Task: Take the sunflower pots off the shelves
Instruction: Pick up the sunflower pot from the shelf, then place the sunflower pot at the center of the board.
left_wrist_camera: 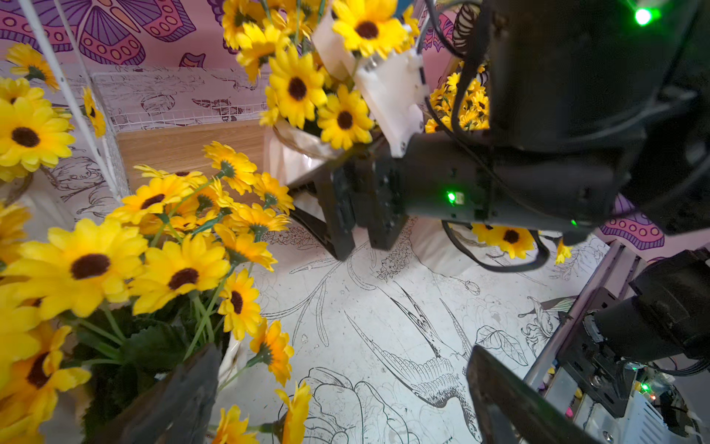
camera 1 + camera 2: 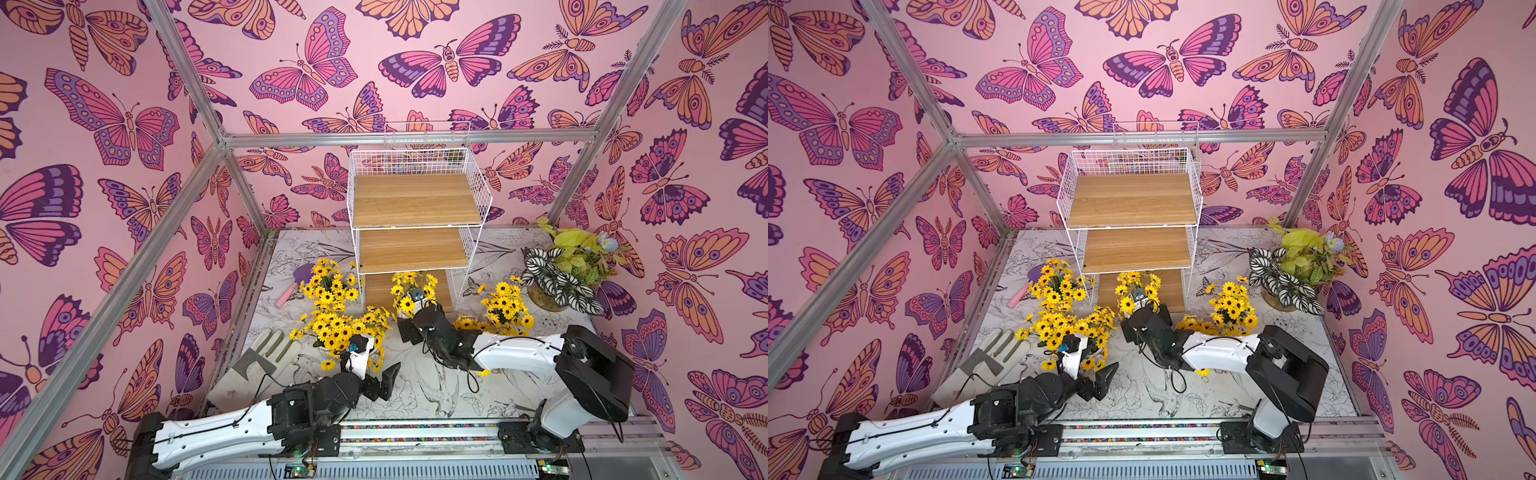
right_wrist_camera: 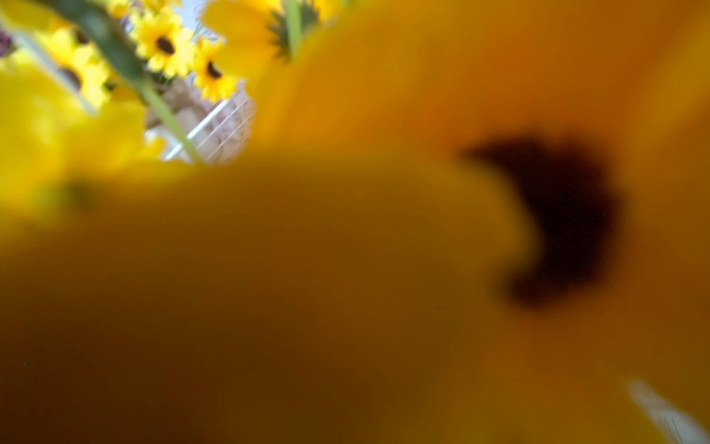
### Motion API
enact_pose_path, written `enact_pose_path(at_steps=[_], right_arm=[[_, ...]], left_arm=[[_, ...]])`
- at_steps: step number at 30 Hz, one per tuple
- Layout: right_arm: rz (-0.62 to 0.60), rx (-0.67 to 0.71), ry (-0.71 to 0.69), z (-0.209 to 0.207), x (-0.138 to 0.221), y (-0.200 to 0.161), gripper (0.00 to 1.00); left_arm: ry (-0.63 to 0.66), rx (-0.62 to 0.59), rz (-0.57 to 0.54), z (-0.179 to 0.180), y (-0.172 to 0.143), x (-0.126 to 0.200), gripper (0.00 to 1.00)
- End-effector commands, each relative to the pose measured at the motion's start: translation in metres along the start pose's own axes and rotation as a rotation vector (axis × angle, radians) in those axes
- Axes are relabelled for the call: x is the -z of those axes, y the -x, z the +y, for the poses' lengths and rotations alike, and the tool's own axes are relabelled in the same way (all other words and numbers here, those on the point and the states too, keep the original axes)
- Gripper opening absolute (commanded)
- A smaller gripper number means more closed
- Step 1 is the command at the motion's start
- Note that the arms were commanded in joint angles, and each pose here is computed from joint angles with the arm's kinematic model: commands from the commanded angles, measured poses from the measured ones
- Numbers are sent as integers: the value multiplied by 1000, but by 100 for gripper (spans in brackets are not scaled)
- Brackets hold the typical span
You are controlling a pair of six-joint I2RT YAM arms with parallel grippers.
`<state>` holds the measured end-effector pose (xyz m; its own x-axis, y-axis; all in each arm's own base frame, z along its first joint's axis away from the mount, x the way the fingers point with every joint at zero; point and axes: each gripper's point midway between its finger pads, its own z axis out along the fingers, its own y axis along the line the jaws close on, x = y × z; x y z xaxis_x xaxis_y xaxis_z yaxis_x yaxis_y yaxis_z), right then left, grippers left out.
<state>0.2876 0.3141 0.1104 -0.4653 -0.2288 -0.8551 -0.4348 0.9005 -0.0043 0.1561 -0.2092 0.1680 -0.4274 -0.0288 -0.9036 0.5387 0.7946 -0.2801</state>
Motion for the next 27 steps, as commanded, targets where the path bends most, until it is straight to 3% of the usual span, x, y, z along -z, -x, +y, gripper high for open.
enact_pose_path(at_steps=[1, 18, 27], right_arm=[[-63, -43, -16, -1, 19, 11, 52], [-55, -124, -32, 12, 26, -48, 52], [-7, -98, -49, 12, 27, -80, 52]], left_arm=[[37, -24, -9, 9, 4, 5, 100], [64, -38, 6, 17, 0, 8, 100], [66, -28, -1, 18, 1, 9, 100]])
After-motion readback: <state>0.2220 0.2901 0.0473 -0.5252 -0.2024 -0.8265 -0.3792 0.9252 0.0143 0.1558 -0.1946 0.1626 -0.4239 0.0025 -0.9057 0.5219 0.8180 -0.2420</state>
